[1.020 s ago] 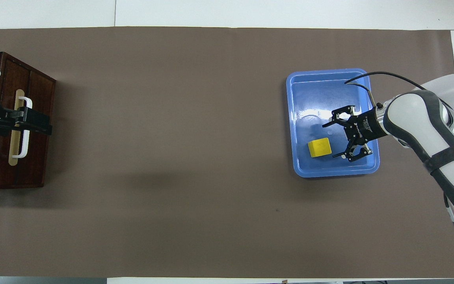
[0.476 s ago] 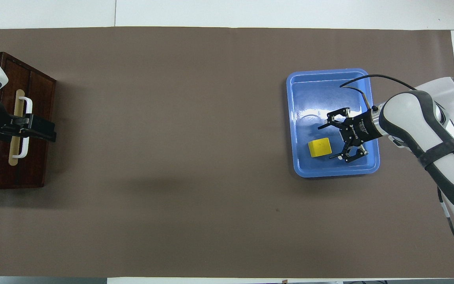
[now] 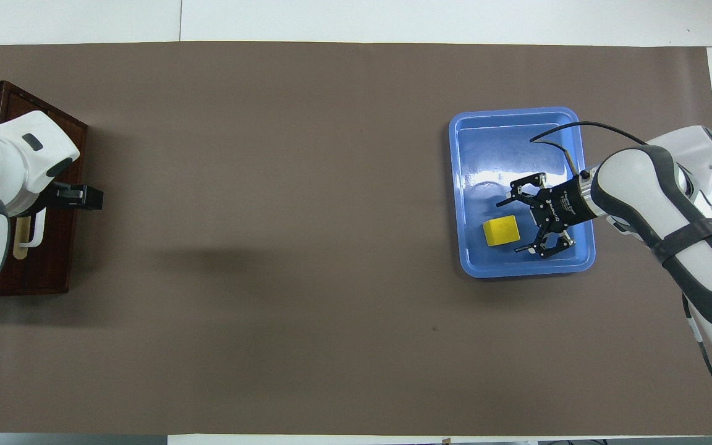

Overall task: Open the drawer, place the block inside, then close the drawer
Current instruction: 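Pull the drawer open with the left gripper while the right gripper grasps the block, then lift the yellow block with the right gripper toward the left gripper, then grasp the yellow block with the left gripper from the right gripper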

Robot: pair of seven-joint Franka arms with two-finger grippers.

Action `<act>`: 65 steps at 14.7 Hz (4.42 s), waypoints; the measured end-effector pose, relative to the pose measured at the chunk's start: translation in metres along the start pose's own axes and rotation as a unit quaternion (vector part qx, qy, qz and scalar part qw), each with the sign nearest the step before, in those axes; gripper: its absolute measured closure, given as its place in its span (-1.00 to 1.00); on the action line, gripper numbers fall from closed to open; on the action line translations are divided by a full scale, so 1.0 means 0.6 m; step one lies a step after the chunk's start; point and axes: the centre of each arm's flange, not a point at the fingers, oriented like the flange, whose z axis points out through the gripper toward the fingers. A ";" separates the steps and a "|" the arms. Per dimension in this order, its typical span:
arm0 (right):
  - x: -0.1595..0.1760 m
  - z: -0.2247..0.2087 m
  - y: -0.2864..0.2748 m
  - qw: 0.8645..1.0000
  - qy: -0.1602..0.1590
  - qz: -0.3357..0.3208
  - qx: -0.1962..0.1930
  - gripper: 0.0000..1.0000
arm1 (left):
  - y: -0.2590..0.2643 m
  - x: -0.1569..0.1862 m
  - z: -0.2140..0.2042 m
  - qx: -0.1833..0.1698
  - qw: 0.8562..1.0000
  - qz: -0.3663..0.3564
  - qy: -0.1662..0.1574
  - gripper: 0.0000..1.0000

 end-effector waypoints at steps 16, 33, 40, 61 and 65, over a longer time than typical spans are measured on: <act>-0.007 -0.012 -0.010 1.000 0.006 -0.008 0.010 -0.10 | 0.015 0.030 0.189 0.056 0.998 -0.015 0.036 -1.00; -0.221 -0.233 -0.061 0.996 0.017 -0.090 0.022 -0.10 | 0.221 0.038 0.078 -0.010 0.999 -0.038 0.026 -1.00; -0.320 -0.256 -0.081 0.997 0.023 -0.073 0.020 -0.10 | 0.178 0.070 -0.098 -0.107 0.958 -0.262 -0.047 -1.00; -0.632 -0.002 -0.147 0.995 0.027 0.066 0.063 -0.10 | 0.423 -0.003 -0.244 -0.168 0.609 -0.761 -0.150 -1.00; -0.633 0.000 -0.146 0.995 0.017 0.070 0.061 -0.10 | 0.472 -0.015 -0.233 -0.155 0.589 -0.777 -0.160 -1.00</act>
